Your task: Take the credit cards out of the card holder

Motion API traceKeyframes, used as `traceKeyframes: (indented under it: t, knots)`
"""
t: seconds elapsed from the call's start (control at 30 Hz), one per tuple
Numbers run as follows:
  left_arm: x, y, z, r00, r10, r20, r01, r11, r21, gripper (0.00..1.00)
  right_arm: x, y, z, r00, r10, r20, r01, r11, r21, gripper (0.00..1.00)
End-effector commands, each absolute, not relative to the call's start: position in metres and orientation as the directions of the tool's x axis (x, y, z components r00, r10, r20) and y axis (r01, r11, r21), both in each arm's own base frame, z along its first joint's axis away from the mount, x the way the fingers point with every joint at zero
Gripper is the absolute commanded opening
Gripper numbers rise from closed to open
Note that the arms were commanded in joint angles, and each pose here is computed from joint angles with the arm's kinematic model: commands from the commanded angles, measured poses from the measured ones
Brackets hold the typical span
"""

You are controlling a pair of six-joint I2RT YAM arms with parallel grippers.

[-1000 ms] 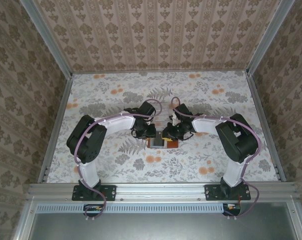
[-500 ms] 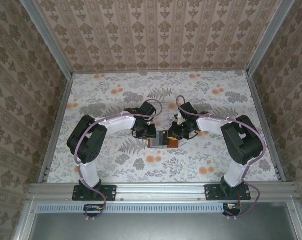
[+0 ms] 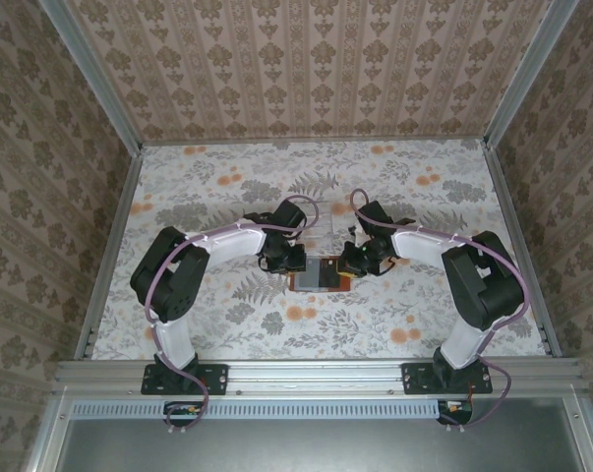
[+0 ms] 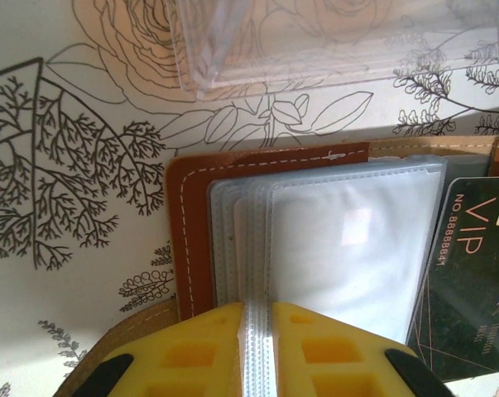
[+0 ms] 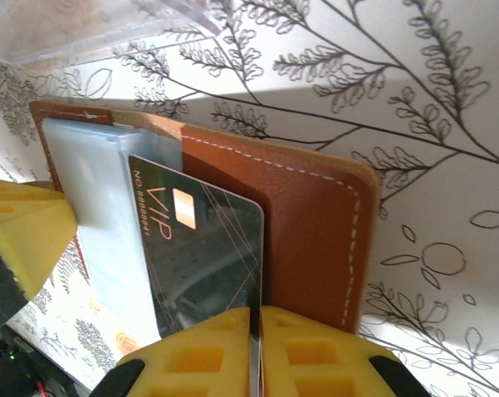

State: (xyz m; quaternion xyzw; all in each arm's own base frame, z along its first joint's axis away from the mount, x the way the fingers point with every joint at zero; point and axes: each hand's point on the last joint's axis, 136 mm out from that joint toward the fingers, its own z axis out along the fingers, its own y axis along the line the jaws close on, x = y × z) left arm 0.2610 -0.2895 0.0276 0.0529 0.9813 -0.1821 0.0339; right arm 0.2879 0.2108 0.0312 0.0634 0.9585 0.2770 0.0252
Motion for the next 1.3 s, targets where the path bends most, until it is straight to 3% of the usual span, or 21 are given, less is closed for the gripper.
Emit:
traceKeyframes:
  t: [0.0, 0.53, 0.77, 0.97, 1.27]
  knots:
    - [0.243, -0.266, 0.015, -0.995, 0.100, -0.026, 0.103, 0.958, -0.268, 0.17, 0.283, 0.199, 0.033, -0.991, 0.131, -0.020, 0.104, 0.867, 0.488, 0.13]
    - [0.246, -0.273, 0.020, -0.995, 0.093, -0.043, 0.101, 0.949, -0.297, 0.18, 0.292, 0.219, 0.045, -0.989, 0.146, -0.018, 0.106, 0.798, 0.594, 0.14]
    - [0.248, -0.276, 0.031, -0.993, 0.096, -0.065, 0.111, 0.946, -0.305, 0.19, 0.290, 0.213, 0.035, -0.988, 0.155, 0.002, 0.130, 0.821, 0.555, 0.26]
    - [0.254, -0.284, 0.058, -0.987, 0.107, -0.119, 0.140, 0.938, -0.318, 0.24, 0.289, 0.212, 0.035, -0.988, 0.154, 0.000, 0.129, 0.827, 0.548, 0.29]
    - [0.253, -0.320, 0.077, -0.980, 0.150, -0.132, 0.191, 0.899, -0.394, 0.23, 0.292, 0.214, 0.035, -0.986, 0.164, 0.007, 0.139, 0.817, 0.560, 0.34]
